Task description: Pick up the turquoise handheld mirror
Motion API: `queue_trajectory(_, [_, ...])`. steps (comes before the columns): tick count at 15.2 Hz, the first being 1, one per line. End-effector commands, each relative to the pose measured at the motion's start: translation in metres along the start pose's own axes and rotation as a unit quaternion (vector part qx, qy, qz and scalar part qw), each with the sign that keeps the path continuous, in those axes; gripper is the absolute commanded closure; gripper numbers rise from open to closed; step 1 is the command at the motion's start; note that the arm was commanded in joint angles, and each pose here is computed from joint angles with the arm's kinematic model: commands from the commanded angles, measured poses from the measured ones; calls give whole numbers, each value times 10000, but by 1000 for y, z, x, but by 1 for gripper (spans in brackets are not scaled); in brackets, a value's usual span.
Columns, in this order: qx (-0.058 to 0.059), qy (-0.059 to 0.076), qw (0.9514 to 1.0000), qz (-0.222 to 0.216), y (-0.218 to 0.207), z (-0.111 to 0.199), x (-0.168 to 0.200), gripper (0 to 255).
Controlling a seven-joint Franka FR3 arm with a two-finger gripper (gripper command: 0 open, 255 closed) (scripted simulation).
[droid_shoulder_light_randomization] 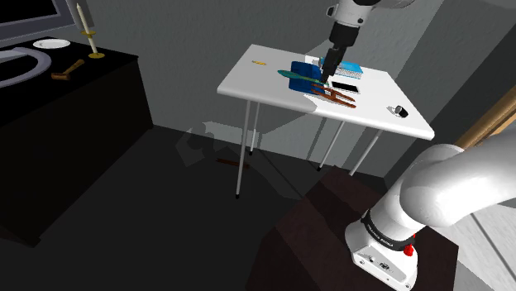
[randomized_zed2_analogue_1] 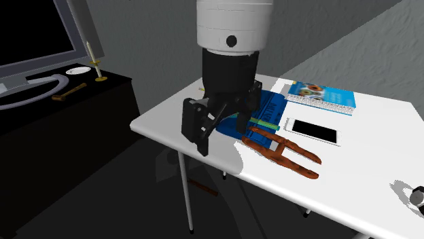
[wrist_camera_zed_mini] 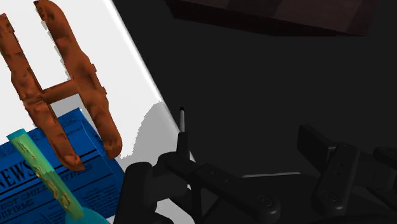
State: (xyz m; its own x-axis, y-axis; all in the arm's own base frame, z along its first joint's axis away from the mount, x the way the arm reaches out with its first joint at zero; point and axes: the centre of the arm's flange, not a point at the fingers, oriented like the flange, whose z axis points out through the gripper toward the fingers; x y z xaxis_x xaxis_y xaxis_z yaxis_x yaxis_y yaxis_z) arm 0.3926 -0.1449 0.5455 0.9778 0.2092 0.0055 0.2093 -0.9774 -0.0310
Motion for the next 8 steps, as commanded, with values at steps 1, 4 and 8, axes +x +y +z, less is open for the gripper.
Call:
queue_trajectory(1, [-38,39,9999,-111,21,9,7,0])
queue_trajectory(4, [-85,93,9996,-262,53,20,25,0])
queue_trajectory(8, [-148,167,9987,-463,94,33,50,0])
